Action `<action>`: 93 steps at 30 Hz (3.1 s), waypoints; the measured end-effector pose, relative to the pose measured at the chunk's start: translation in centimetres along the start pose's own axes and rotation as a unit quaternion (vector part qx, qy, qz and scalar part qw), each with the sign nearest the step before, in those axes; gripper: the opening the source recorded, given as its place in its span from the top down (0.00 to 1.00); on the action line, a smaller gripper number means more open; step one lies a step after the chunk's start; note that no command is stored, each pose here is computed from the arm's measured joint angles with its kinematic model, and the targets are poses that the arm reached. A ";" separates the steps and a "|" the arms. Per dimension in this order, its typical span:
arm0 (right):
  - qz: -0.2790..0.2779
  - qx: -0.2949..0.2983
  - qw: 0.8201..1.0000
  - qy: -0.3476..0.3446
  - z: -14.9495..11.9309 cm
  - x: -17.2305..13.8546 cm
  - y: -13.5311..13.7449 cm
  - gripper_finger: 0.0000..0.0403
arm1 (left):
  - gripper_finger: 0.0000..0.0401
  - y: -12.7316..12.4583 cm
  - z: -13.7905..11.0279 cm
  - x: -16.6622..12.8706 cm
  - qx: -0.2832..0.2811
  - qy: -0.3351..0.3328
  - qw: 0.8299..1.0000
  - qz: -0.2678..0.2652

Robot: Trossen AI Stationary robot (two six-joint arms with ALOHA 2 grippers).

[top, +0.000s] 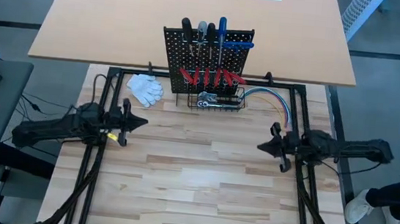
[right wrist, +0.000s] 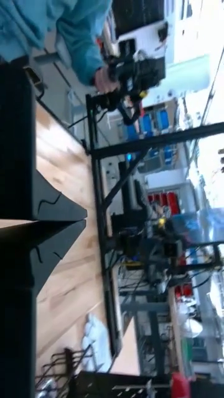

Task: Hang tools onto peg board
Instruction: Return to Home Position

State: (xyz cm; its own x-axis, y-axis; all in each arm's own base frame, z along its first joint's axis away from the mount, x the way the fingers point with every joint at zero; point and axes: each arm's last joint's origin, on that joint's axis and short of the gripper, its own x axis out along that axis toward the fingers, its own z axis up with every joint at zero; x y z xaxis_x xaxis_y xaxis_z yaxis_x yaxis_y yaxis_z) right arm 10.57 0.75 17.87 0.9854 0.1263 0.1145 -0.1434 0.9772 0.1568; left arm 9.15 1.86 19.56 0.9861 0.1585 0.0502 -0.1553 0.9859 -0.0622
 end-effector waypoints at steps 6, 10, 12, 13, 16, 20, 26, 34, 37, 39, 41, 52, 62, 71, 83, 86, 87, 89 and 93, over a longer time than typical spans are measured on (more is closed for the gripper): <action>0.017 -0.029 0.999 -0.011 0.2 0.0 0.5 0.99 | 1.00 0.1 -2.0 0.4 -0.017 0.005 1.000 -0.004; -0.010 -0.030 0.999 0.012 -0.3 0.0 0.4 0.99 | 1.00 0.1 -2.7 0.5 -0.025 0.019 0.999 -0.011; -0.020 -0.031 0.999 0.017 -0.5 0.0 0.4 0.99 | 1.00 0.1 -2.7 0.5 -0.017 0.021 0.999 -0.019; -0.022 -0.031 0.999 0.018 -0.5 0.0 0.3 0.99 | 1.00 0.0 -2.7 0.5 -0.010 0.020 0.999 -0.025; -0.024 -0.035 0.999 0.018 -0.5 0.0 0.3 1.00 | 1.00 0.0 -2.8 0.5 0.005 0.020 0.999 -0.028; -0.031 -0.042 0.998 0.036 -0.8 0.0 0.2 0.99 | 1.00 0.0 -2.8 0.5 0.029 0.020 0.999 -0.030; -0.065 -0.060 0.991 0.102 -2.1 -0.3 -0.4 0.96 | 1.00 0.0 -2.9 0.6 0.023 0.027 0.999 -0.018; -0.068 -0.060 0.990 0.112 -2.2 -0.2 -0.5 0.96 | 1.00 0.1 -3.0 0.6 0.019 0.028 0.999 -0.017; -0.067 -0.060 0.990 0.112 -2.3 -0.2 -0.5 0.96 | 1.00 0.0 -3.0 0.6 0.019 0.028 0.999 -0.017; -0.067 -0.059 0.990 0.113 -2.3 -0.2 -0.5 0.96 | 1.00 -0.2 -2.9 0.6 0.019 0.024 0.999 -0.021; -0.064 -0.059 0.990 0.111 -2.2 -0.2 -0.5 0.96 | 1.00 -0.5 -2.9 0.4 0.019 0.017 0.999 -0.030; -0.038 -0.059 0.997 0.028 -0.8 -0.9 0.1 0.96 | 1.00 -1.8 -2.7 0.1 0.016 0.006 0.996 -0.087; -0.041 -0.059 0.997 0.033 -0.9 -1.0 0.1 0.96 | 1.00 -1.8 -2.9 0.2 0.017 0.015 0.996 -0.087; -0.041 -0.059 0.997 0.041 -1.1 -0.9 0.1 0.95 | 1.00 -1.8 -2.9 0.2 0.017 0.015 0.996 -0.087; -0.041 -0.059 0.997 0.041 -1.1 -0.9 0.0 0.95 | 1.00 -1.8 -3.0 0.3 0.017 0.021 0.996 -0.087; -0.041 -0.059 0.997 0.041 -1.1 -0.9 0.0 0.95 | 1.00 -1.8 -3.0 0.3 0.017 0.022 0.996 -0.087; -0.041 -0.059 0.997 0.041 -1.1 -0.9 0.0 0.95 | 1.00 -1.8 -3.0 0.3 0.017 0.021 0.996 -0.087; -0.041 -0.059 0.997 0.041 -1.1 -0.9 0.0 0.95 | 1.00 -1.8 -3.0 0.3 0.017 0.022 0.996 -0.087; -0.041 -0.059 0.997 0.041 -1.1 -0.9 0.0 0.95 | 1.00 -1.8 -3.0 0.3 0.017 0.022 0.996 -0.087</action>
State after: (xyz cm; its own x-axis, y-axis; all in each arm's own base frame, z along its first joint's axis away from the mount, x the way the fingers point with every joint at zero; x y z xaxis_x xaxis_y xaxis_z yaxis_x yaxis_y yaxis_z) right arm 9.75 0.87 16.72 0.9983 0.0537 0.0246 -0.0548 0.9975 0.0456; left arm 9.90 -0.05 16.71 0.9998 -0.0164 0.0143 0.0167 0.9996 -0.0228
